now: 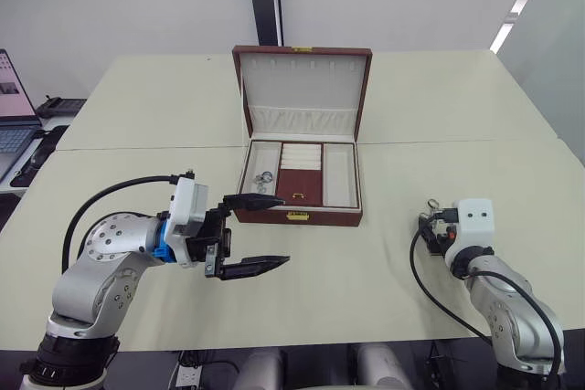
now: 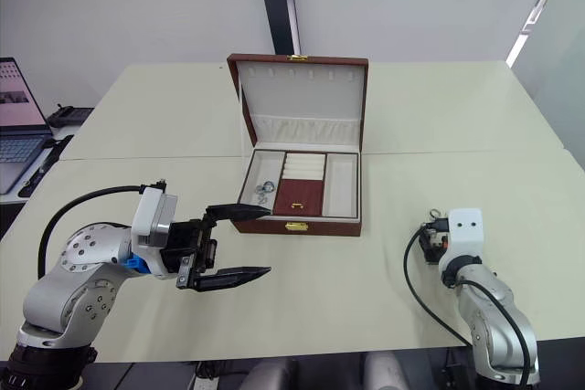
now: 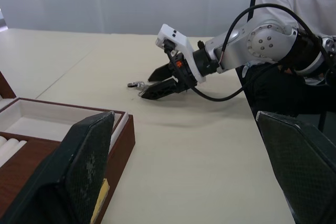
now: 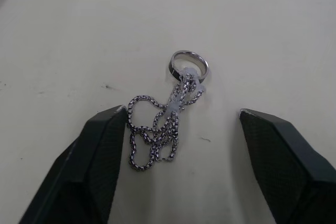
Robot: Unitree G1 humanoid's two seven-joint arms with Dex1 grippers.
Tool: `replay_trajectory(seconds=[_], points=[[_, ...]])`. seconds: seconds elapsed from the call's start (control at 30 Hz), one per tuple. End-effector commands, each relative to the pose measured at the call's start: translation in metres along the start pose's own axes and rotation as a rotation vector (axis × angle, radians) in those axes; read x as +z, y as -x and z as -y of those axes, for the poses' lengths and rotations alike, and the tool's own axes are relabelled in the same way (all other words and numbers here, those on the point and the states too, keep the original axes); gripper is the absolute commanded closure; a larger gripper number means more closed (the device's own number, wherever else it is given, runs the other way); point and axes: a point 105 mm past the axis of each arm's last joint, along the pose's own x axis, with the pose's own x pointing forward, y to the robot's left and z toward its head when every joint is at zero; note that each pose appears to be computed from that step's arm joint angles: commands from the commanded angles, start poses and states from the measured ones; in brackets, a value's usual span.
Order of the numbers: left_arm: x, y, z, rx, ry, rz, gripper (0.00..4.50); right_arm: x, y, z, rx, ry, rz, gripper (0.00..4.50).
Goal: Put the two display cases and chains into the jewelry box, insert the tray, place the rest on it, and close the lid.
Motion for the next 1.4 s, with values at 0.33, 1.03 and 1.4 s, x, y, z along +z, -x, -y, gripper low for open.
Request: replay_trajectory(seconds=[0.33, 1.03, 1.4], points=[[0.008, 0.003, -0.004, 0.053, -0.053, 0.033, 0.00, 0.007, 0.004, 0.001, 0.001, 0.014, 0.028, 4.32], [-0.009, 0.042, -0.005, 0.287, 0.025, 0.000, 0.00, 0.104, 0.043, -0.035, 0.437, 0.355, 0.284, 4.48], [-0.012, 0.040, -0.013, 0.362, 0.027, 0.018, 0.00, 0.163, 0.023, -0.082, 0.608, 0.387, 0.348, 4.48]])
